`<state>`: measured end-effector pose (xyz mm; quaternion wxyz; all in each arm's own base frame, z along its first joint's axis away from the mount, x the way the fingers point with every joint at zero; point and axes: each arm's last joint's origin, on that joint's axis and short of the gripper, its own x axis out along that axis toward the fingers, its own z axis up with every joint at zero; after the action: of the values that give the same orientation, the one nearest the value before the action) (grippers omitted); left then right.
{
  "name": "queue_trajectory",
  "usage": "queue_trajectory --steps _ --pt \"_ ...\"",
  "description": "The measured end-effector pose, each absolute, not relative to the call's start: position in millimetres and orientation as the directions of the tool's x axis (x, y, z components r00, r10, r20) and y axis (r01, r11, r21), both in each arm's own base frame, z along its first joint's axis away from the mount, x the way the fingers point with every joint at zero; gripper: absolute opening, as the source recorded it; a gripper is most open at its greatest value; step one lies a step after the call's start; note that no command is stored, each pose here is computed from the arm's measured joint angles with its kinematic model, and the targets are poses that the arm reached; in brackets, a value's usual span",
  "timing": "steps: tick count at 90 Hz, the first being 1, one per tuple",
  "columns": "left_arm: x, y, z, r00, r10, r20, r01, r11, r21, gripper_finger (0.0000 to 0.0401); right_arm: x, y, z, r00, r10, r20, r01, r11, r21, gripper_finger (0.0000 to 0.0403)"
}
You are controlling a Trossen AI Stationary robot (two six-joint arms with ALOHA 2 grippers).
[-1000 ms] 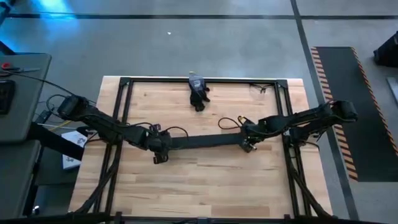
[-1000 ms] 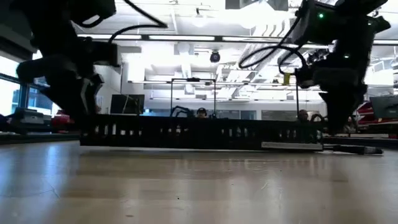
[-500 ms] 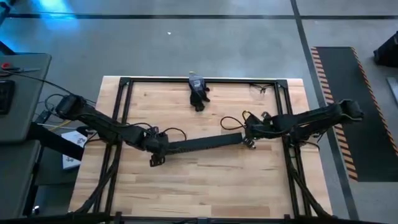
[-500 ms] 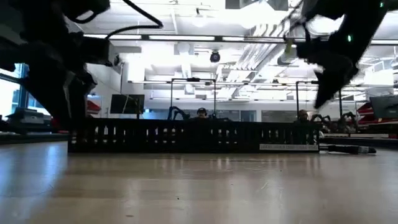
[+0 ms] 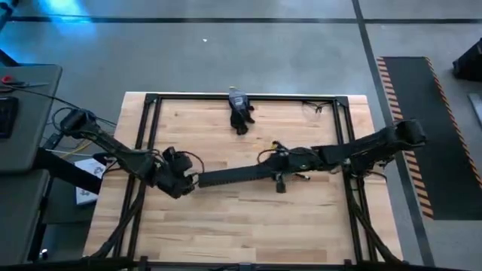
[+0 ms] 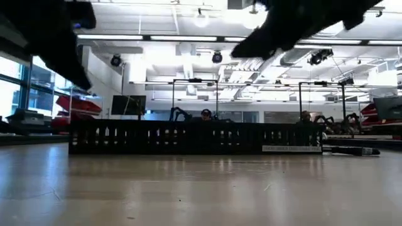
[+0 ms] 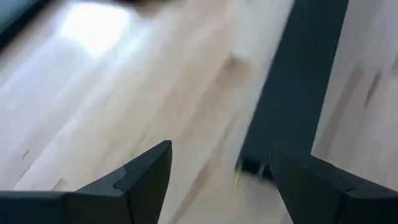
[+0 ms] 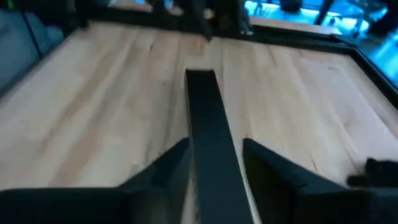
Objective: Ziptie cables
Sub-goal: Close the black cable duct
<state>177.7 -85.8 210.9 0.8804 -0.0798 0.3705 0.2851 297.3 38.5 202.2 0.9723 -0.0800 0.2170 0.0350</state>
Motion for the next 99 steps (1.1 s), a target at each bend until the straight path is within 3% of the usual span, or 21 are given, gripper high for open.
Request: queue_trajectory --steps 18,33,46,78,99 --pt "185.2 -98.7 207.0 0.62 0.43 -0.656 -0.549 0.836 0.029 0.025 332.7 25.0 166.5 0.856 0.136 -0.499 -0.234 0.962 -0.139 0.0305" --pt "194.6 -104.9 197.0 0.621 0.431 -0.655 -0.542 0.84 0.039 0.025 355.0 23.7 142.6 0.804 0.148 -0.576 -0.241 0.966 -0.089 0.0354" --pt "201.2 -109.2 186.9 0.611 0.44 -0.658 -0.542 0.839 0.057 0.025 366.8 23.6 137.4 0.76 0.071 -0.646 -0.112 0.993 -0.023 0.0345" --pt "210.3 -114.0 185.0 0.66 0.487 -0.573 -0.572 0.819 0.037 0.025 364.6 39.6 136.2 0.697 -0.078 -0.713 0.208 0.973 0.096 0.026" --pt "216.2 -116.9 190.8 0.706 0.496 -0.505 -0.58 0.815 -0.011 0.025 364.9 57.5 141.0 0.686 -0.071 -0.725 0.211 0.972 0.105 0.0248"
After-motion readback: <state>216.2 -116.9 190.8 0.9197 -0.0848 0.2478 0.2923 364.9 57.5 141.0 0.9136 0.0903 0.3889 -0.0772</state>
